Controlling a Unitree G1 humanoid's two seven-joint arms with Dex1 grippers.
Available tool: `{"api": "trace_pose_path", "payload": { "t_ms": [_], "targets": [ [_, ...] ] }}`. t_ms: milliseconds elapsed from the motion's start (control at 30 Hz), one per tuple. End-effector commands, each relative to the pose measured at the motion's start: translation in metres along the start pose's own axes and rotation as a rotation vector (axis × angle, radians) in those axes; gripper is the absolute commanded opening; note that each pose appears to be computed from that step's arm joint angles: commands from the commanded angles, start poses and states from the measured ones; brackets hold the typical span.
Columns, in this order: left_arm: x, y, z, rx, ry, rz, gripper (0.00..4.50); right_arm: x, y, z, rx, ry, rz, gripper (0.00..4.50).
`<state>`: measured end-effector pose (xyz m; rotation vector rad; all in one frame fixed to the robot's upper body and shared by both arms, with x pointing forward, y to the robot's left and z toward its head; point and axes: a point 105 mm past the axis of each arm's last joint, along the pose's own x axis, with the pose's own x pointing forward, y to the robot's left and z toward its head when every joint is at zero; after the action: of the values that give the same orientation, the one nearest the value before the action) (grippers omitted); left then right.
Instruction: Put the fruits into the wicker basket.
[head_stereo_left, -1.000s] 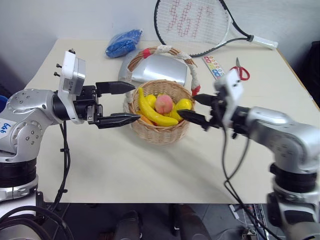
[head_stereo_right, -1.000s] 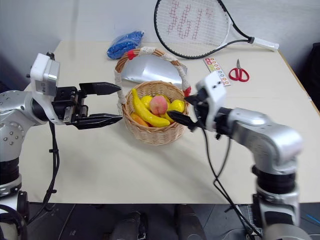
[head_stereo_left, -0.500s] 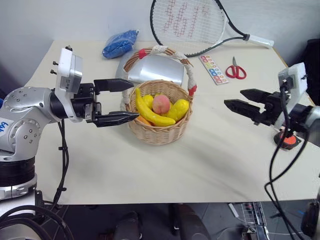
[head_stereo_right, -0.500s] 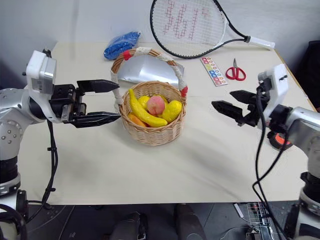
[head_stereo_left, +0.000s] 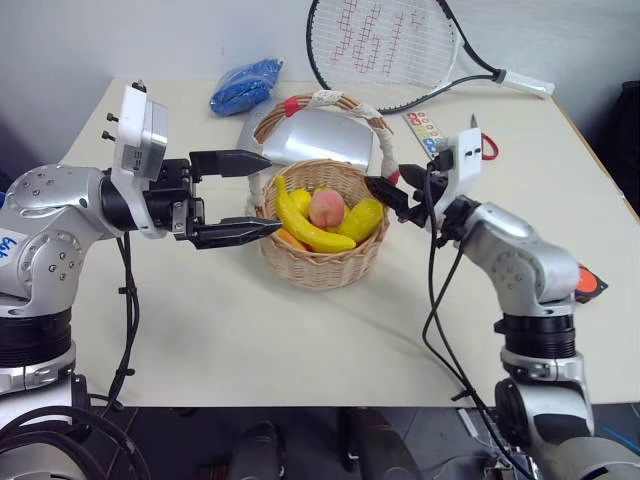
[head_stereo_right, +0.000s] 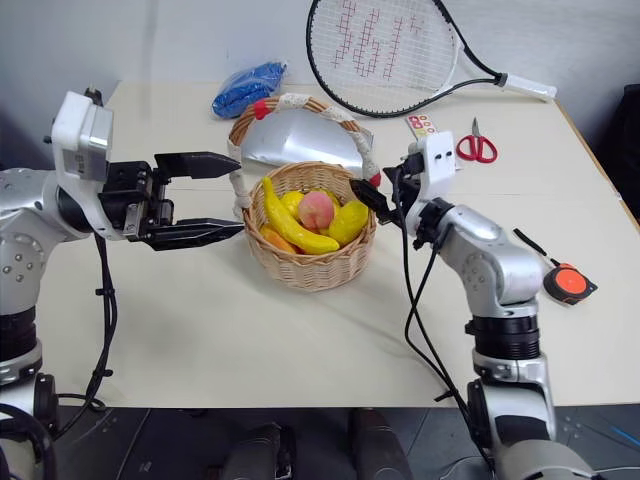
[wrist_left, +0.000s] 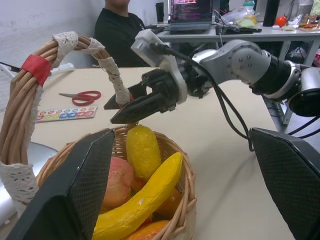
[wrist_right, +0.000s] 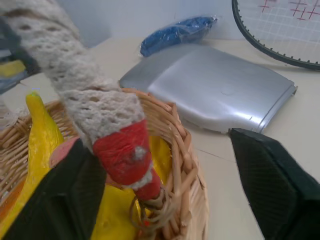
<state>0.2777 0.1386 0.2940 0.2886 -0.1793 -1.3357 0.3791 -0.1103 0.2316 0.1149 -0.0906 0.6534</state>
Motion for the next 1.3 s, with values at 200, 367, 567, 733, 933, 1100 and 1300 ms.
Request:
{"api": "trace_pose_path", "payload": {
  "t_ms": [200, 367, 567, 733, 933, 1100, 1300],
  "targets": [
    [-0.003, 0.0, 0.01, 0.04, -0.009, 0.013, 4.5, -0.013, 0.015, 0.037, -0.056, -0.224, 0.019, 0.83],
    [0.002, -0.003, 0.011, 0.028, -0.031, -0.012, 4.5, -0.03, 0.005, 0.041, -0.089, -0.223, -0.004, 0.3],
    [0.005, -0.001, 0.005, 0.015, -0.037, -0.019, 4.5, -0.081, -0.048, 0.057, -0.221, -0.206, -0.175, 0.29],
    [0.006, 0.003, 0.005, 0.016, -0.042, -0.026, 4.5, -0.12, -0.091, 0.077, -0.369, -0.155, -0.315, 0.29],
    [0.008, 0.005, 0.002, 0.008, -0.046, -0.042, 4.5, -0.16, -0.139, 0.08, -0.468, -0.089, -0.488, 0.29],
    [0.01, 0.007, 0.0, 0.003, -0.052, -0.045, 4.5, -0.174, -0.162, 0.063, -0.471, -0.069, -0.584, 0.29],
    [0.01, 0.01, 0.004, -0.022, -0.076, -0.055, 4.5, -0.19, -0.157, 0.045, -0.397, -0.024, -0.511, 2.27]
  ]
}}
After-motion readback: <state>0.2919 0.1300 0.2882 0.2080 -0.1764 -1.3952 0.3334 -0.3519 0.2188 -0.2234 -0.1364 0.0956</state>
